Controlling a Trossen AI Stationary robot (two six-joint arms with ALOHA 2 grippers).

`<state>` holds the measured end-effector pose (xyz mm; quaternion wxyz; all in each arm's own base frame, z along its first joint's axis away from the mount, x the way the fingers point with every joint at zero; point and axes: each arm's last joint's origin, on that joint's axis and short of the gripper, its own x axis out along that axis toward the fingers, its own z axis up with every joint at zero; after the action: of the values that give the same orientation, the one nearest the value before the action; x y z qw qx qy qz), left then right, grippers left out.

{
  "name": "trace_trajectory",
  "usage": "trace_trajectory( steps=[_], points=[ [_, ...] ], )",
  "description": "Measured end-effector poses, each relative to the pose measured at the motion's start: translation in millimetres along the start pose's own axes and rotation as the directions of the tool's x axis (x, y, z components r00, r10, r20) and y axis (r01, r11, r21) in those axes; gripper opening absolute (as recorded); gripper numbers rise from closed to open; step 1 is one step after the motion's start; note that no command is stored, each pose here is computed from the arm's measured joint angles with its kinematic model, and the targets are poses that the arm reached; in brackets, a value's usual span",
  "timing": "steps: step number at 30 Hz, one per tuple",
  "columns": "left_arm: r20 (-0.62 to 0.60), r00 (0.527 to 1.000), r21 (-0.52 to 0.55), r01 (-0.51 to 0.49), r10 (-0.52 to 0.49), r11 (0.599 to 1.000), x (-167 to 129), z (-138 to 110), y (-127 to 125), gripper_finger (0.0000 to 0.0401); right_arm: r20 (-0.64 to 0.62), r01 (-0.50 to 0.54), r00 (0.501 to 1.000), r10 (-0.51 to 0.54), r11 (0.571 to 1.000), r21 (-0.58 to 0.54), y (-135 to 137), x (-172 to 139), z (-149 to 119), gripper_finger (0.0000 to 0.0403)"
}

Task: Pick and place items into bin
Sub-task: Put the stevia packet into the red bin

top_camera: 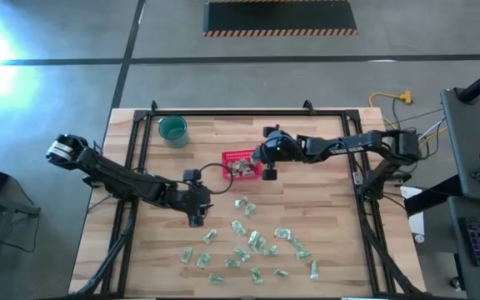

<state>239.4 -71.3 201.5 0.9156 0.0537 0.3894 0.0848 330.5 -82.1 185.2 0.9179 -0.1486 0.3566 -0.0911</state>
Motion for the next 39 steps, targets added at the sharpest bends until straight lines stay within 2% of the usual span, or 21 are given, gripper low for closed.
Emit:
trace_trajectory(
  steps=[6, 11, 16, 19, 23, 28, 39],
  points=[
    [-0.014, 1.0, 0.003, 0.027, -0.027, 1.0, 3.0, -1.0, -1.8, 0.0194, 0.005, -0.049, 0.999, 0.049, 0.999, -0.002, 2.7, 6.0, -2.5, 0.0073],
    [-0.032, 0.991, -0.02, 0.13, -0.13, 0.991, 2.1, -1.6, -6.2, 0.0194, 0.026, -0.036, 0.999, 0.036, 0.999, -0.002, -0.2, -0.8, 1.8, 0.0131],
    [-0.07, 0.967, -0.064, 0.239, -0.243, 0.969, 9.1, -5.4, -17.1, 0.0194, 0.033, -0.045, 0.998, 0.046, 0.998, -0.036, 1.1, -10.7, 6.5, 0.0161],
    [-0.086, 0.949, -0.052, 0.299, -0.303, 0.953, 15.7, -8.2, -27.9, 0.0194, 0.013, -0.065, 0.998, 0.066, 0.997, -0.046, 3.4, -18.5, 7.2, 0.0166],
    [-0.093, 0.938, -0.067, 0.328, -0.333, 0.942, 22.2, -6.9, -41.0, 0.0194, -0.022, -0.084, 0.996, 0.083, 0.996, -0.037, 5.1, -25.9, 6.1, 0.0162],
    [-0.134, 0.93, -0.082, 0.335, -0.343, 0.939, 27.3, -10.5, -54.1, 0.0194, -0.057, -0.095, 0.994, 0.094, 0.995, -0.016, 5.0, -35.0, 4.8, 0.0152],
    [-0.187, 0.929, -0.094, 0.308, -0.32, 0.947, 50.3, -1.6, -70.9, 0.0194, -0.098, -0.103, 0.99, 0.106, 0.994, 0.032, 3.7, -53.2, 3.7, 0.0136]
  ],
)
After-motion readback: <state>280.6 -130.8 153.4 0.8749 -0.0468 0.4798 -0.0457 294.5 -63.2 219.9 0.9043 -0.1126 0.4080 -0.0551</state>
